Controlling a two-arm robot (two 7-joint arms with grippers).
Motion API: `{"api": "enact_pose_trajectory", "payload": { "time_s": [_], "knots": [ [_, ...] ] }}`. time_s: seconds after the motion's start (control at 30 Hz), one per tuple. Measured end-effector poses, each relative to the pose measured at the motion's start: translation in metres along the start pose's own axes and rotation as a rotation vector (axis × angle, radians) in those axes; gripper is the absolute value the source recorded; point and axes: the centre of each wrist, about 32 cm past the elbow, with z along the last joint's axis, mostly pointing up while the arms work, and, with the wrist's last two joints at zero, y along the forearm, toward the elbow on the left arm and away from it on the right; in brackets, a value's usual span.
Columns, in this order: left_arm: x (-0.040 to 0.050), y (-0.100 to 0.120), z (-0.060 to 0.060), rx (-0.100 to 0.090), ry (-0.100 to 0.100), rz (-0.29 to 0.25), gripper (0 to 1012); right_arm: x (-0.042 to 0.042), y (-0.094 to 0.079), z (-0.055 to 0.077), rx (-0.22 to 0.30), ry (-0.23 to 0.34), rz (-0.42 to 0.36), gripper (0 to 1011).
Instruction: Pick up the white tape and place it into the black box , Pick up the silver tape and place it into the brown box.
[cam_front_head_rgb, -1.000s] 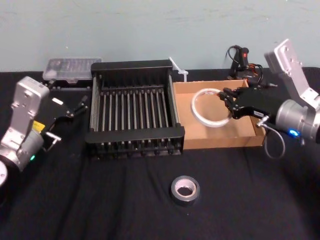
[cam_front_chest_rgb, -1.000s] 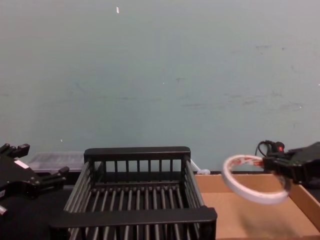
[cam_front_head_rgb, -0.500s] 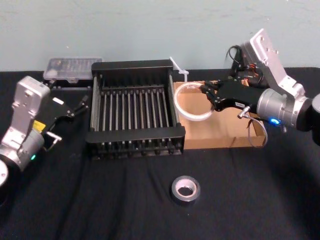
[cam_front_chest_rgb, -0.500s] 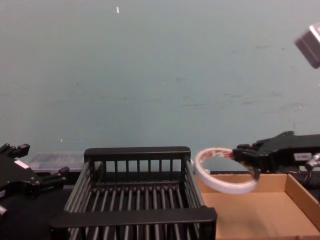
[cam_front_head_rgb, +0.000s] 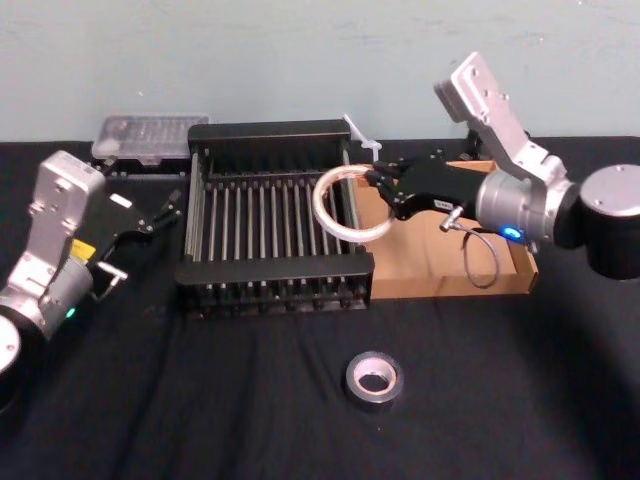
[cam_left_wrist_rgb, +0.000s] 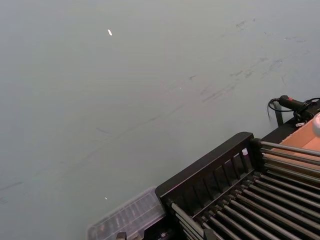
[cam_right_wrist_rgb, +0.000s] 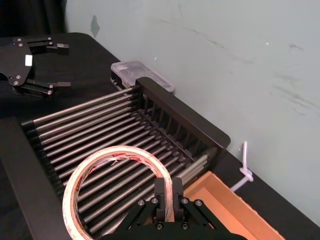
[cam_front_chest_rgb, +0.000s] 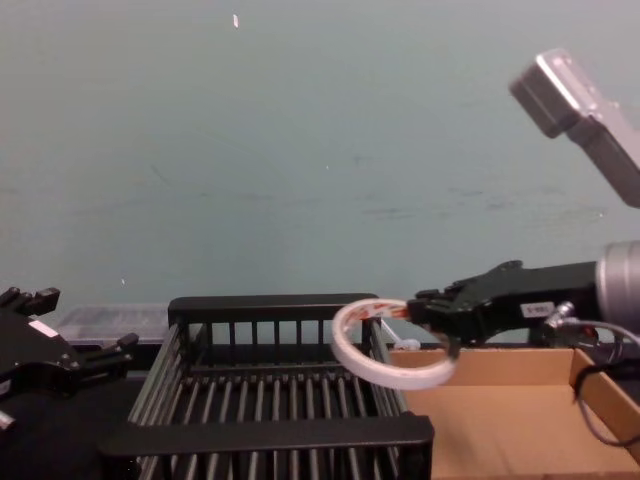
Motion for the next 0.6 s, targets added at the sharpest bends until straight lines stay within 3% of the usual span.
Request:
{"api": "enact_pose_trajectory", "payload": {
  "time_s": [0.6],
  "knots": [
    [0.0000,0.000,0.000,0.000,0.000,0.000,1001,0.0008,0.033,0.014,0.007,-0.014,0.046,92]
  ]
}}
